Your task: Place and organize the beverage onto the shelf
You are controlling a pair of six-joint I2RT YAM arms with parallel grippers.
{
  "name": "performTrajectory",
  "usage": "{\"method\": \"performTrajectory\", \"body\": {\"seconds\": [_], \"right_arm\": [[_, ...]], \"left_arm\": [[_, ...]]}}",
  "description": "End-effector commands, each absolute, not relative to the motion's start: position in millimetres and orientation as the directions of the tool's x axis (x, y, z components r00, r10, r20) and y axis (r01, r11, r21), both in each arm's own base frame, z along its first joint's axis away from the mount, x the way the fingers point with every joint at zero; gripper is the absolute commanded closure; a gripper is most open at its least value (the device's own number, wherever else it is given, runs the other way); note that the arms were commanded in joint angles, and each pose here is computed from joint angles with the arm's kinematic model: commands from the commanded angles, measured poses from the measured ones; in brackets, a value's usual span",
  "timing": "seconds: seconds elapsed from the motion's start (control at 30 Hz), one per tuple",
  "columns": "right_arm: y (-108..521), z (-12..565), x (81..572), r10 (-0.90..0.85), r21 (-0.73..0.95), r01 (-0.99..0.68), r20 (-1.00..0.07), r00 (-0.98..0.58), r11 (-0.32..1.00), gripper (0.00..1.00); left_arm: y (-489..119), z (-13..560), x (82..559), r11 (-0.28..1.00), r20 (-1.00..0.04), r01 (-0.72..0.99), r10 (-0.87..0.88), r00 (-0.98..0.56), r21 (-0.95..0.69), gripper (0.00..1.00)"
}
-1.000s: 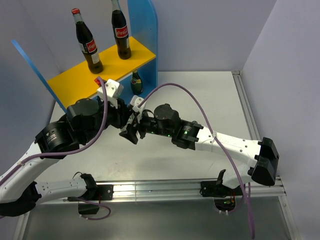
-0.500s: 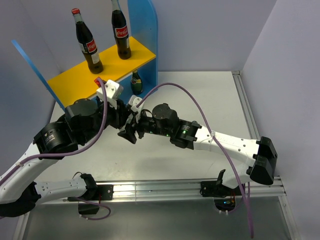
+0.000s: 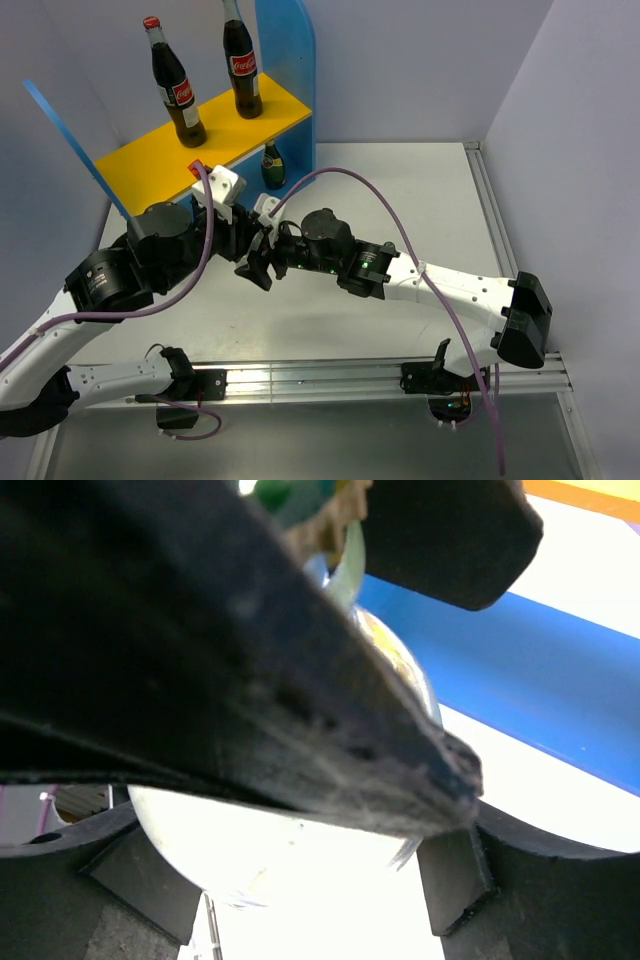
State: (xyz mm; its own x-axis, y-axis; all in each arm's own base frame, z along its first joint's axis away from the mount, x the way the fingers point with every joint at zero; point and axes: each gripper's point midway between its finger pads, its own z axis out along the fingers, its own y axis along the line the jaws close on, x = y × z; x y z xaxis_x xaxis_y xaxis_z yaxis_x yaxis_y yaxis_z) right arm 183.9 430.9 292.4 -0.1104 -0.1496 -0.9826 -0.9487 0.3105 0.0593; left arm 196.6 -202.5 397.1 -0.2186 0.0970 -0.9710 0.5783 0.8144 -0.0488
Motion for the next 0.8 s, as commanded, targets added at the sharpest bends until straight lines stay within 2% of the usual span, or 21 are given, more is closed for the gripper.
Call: {"method": "performTrajectory", "body": {"seconds": [0.0, 0.13, 0.27, 0.33, 0.4, 0.43, 0.63, 0.7, 0.77], "right_arm": [[435.6, 292.5, 178.8, -0.138, 0.054, -0.957, -0.986, -0.097, 0.286, 0.22], [436.9, 294.4, 176.1, -0.131, 0.057, -0.961, -0.987, -0.095, 0.270, 0.34], [437.1, 295.2, 174.3, -0.124, 0.056, -0.963, -0.988, -0.091, 0.265, 0.52], [438.1, 295.8, 173.6, -0.126, 0.053, -0.963, -0.988, -0.088, 0.263, 0.66], [440.7, 296.2, 174.4, -0.141, 0.055, -0.963, -0.985, -0.095, 0.264, 0.94], [441.7, 297.2, 175.7, -0.144, 0.055, -0.962, -0.985, -0.097, 0.268, 1.00], [442.2, 317.9, 175.0, -0.081, 0.036, -0.963, -0.995, -0.059, 0.266, 1.00], [438.9, 324.4, 175.2, -0.052, 0.030, -0.961, -0.998, -0.046, 0.274, 1.00], [437.0, 327.8, 175.5, -0.042, 0.029, -0.959, -0.998, -0.042, 0.282, 1.00]], "left_arm": [[-200.3, 468.8, 195.2, 0.792, -0.990, 0.595, -0.125, -0.060, -0.136, 1.00], [-197.8, 472.3, 193.2, 0.788, -0.988, 0.598, -0.146, -0.051, -0.147, 1.00], [-197.0, 473.1, 193.3, 0.789, -0.988, 0.598, -0.147, -0.043, -0.143, 1.00], [-196.8, 472.4, 193.4, 0.789, -0.989, 0.598, -0.145, -0.039, -0.139, 1.00], [-197.8, 469.6, 193.8, 0.788, -0.989, 0.599, -0.145, -0.037, -0.138, 1.00], [-196.5, 471.1, 192.0, 0.784, -0.987, 0.604, -0.156, -0.031, -0.143, 0.98], [-191.7, 475.6, 185.2, 0.766, -0.981, 0.622, -0.194, -0.016, -0.162, 0.85], [-193.1, 474.8, 181.7, 0.753, -0.981, 0.640, -0.191, -0.014, -0.155, 0.73], [-192.6, 476.4, 176.4, 0.736, -0.981, 0.662, -0.193, 0.000, -0.144, 0.66]]}}
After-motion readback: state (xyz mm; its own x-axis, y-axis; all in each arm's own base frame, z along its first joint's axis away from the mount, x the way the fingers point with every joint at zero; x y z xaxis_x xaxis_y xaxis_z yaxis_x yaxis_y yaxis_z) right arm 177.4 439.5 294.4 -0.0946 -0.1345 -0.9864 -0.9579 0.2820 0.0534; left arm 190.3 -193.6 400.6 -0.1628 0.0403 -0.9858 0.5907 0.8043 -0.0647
